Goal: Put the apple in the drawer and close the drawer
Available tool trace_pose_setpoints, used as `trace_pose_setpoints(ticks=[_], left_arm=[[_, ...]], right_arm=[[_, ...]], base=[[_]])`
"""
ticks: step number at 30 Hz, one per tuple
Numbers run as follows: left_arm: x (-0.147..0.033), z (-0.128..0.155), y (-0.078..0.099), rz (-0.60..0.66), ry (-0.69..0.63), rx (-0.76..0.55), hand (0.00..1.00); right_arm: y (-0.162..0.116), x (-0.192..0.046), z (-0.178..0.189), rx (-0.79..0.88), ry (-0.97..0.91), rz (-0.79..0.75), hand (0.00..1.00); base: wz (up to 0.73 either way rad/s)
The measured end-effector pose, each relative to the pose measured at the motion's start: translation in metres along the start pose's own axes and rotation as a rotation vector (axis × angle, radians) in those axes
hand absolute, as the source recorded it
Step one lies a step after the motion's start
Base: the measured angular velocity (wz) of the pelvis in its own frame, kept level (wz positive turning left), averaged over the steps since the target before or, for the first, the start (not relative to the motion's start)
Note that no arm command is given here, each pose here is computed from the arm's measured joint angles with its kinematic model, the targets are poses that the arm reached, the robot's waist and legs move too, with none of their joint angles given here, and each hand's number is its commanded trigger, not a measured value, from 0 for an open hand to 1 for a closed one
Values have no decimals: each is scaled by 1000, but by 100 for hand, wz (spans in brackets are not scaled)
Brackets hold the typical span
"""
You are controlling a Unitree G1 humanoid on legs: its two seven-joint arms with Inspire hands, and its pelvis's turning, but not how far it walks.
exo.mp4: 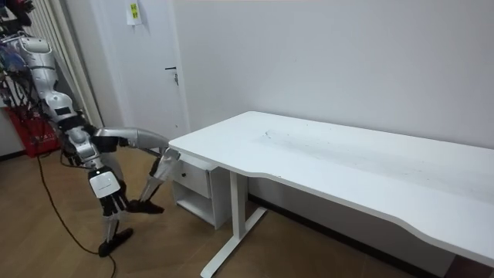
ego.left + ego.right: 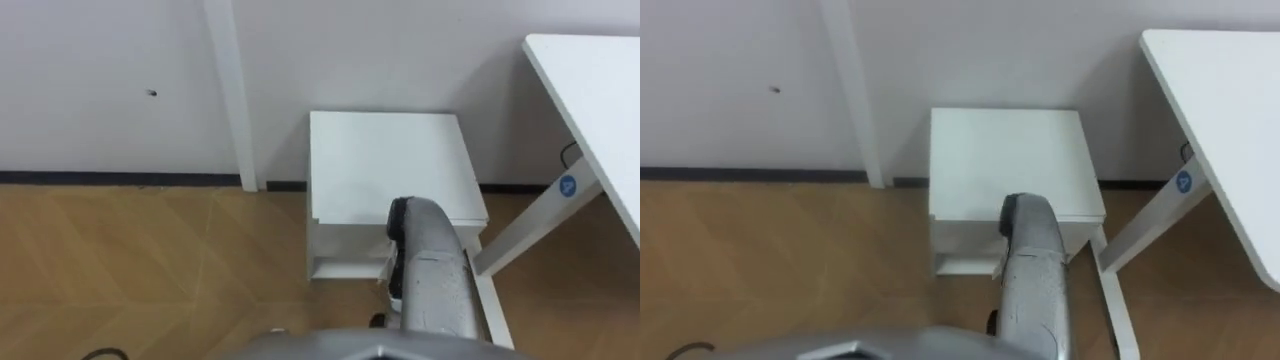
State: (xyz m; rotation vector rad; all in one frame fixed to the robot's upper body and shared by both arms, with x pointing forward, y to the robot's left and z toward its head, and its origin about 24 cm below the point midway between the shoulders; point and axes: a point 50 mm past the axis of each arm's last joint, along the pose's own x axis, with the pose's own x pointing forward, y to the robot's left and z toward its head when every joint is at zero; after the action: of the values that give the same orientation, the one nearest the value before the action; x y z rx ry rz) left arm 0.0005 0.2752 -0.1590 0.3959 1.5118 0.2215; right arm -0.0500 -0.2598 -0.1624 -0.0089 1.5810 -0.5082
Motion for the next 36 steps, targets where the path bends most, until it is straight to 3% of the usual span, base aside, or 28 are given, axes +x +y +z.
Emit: trace_pose_setpoints(ticks=[7,20,26,31,36], left_arm=[[-2,-19,-4,12,42,-24,0],[-2,11,-3,79,-55,-105,0],[-2,10,-5,72,-48,-107,0],[-2,-11,-4,65,12,-89,0],[-2,-1,-10,26,-19,-78,0]], right_arm=[[-3,0,3,35,34,-16,0],[-1,0,25,5,-44,-71,0],[-1,1,16,-4,-6,-72,0],[9,0,22,-53,-34,-51,0],[11,1,15,-51,0,-21,0]], base=[[-2],[-17],[5],[-29],[45]])
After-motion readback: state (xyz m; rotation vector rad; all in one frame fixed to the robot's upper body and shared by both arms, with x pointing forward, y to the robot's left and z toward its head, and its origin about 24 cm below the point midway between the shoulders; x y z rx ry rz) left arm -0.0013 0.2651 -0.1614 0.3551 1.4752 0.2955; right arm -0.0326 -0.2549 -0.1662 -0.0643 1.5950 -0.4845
